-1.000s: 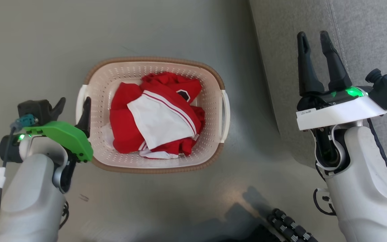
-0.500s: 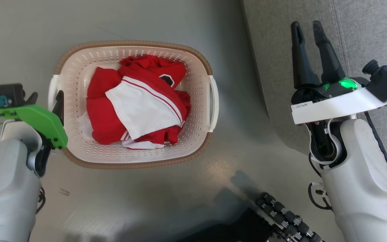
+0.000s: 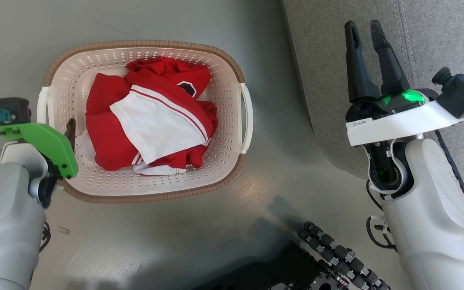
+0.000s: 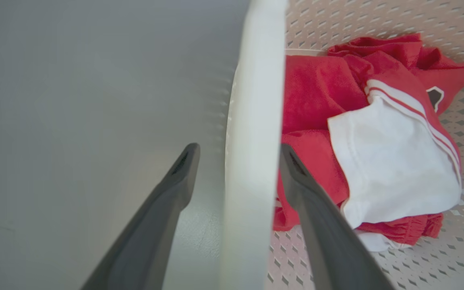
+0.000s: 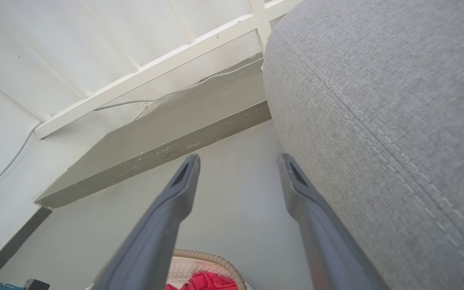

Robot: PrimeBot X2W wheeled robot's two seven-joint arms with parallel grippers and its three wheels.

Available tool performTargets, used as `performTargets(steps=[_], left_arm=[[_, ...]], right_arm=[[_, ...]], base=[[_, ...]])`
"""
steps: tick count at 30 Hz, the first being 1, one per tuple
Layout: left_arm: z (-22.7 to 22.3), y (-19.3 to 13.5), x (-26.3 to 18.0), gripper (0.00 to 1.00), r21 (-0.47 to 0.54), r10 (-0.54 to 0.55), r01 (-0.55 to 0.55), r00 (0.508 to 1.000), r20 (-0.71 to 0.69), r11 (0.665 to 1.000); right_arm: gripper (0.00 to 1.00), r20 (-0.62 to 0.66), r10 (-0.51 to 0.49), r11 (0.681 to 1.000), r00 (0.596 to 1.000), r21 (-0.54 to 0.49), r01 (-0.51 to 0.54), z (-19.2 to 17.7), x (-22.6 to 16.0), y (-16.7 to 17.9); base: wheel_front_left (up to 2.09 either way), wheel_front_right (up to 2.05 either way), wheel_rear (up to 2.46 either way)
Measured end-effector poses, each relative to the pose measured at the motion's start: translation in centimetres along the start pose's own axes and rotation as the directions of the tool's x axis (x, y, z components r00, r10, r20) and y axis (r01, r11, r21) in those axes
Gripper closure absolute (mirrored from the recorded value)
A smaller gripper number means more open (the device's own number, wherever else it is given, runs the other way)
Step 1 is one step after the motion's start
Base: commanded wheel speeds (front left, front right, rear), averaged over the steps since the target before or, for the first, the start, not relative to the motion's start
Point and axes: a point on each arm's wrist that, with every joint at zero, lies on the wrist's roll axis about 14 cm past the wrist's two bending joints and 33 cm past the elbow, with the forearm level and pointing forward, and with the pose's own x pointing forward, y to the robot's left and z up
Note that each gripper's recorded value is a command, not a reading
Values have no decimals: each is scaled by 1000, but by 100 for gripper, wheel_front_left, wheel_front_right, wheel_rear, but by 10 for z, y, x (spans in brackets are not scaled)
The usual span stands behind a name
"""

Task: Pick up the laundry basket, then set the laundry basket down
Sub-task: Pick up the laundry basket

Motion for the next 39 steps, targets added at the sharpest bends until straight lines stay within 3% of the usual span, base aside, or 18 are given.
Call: performTargets(steps=[1,3,4,5,6,7,24,39], left_arm=[[2,0,0,18,0,0,0,1000,5,1000],[7,-1,1,59,3,-1,1,1000,13,1000],[10,-1,1,71,4,-2,2,1000,18,1000],[12,-1,2,92,5,-2,2,1000,22,1000],[13,-1,1,92,3,-1,1,1000,24,1000],[14,-1,1,100,-2,0,0,1000,25,1000],[16,-12,-10,100,-155,11,-2,998,54,988],[12,-23,-20,100,-211,20,1,995,95,977]], right_arm=[[0,0,0,1000,1000,1,0,0,0,0],[0,0,-1,1000,1000,1,1,0,0,0],[0,0,0,1000,1000,1,0,0,0,0],[0,1,0,1000,1000,2,0,0,0,0],[0,1,1,1000,1000,2,-1,0,0,0],[0,1,1,1000,1000,2,-1,0,0,1],[0,11,18,1000,1000,13,-18,6,0,8],[0,21,35,999,999,19,-35,11,-1,15]], base=[[0,0,0],[0,0,0],[0,0,0],[0,0,0],[0,0,0],[0,0,0],[0,0,0],[0,0,0]])
